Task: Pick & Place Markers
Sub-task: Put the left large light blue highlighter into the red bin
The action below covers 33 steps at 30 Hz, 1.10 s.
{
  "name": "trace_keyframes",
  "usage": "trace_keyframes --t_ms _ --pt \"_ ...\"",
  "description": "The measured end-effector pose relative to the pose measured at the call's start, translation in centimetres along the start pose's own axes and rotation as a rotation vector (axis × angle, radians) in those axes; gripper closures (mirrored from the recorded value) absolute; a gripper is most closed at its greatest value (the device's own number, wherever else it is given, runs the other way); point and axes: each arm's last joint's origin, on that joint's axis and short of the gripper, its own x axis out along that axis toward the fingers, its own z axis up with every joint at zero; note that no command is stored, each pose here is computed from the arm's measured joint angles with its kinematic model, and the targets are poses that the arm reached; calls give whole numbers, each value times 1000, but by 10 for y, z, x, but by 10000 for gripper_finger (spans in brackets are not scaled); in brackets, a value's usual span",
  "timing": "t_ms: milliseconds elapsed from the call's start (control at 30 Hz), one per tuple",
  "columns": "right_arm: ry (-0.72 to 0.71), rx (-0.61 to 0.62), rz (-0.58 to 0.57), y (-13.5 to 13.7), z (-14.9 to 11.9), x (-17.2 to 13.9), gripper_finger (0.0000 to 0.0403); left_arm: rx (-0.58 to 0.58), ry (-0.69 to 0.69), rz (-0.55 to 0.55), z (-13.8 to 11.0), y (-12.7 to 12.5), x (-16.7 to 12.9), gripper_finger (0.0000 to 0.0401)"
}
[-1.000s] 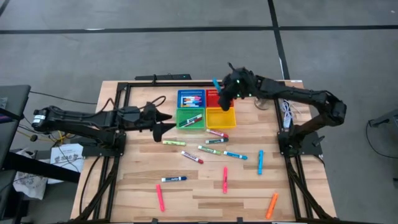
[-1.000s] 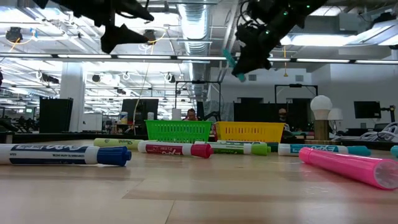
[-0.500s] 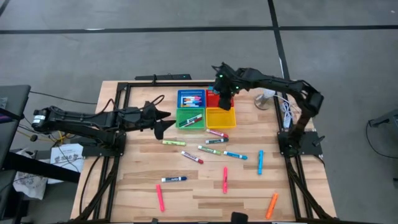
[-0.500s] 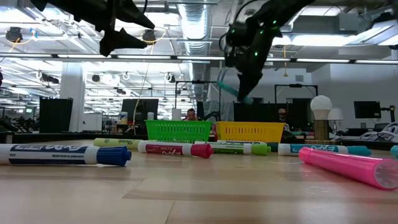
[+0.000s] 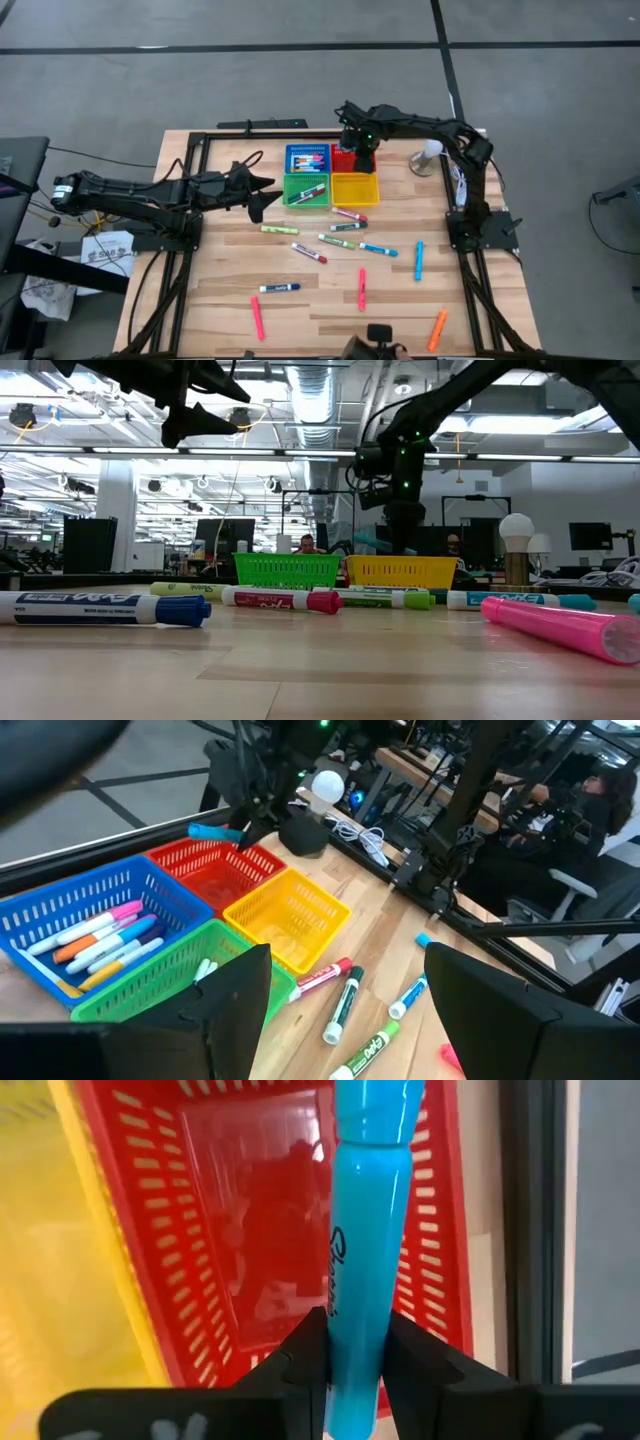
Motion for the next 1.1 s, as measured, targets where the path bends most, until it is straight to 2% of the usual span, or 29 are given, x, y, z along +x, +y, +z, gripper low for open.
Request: trace_keyframes --t_ms 200,700,1100 --pt "41 -6 21 -1 -1 14 337 0 -14 23 0 1 0 138" --pt "-10 -32 11 -3 3 13 336 -3 -34 33 2 0 0 138" --pt "-4 -23 20 1 -2 24 336 -3 -35 32 2 0 0 138"
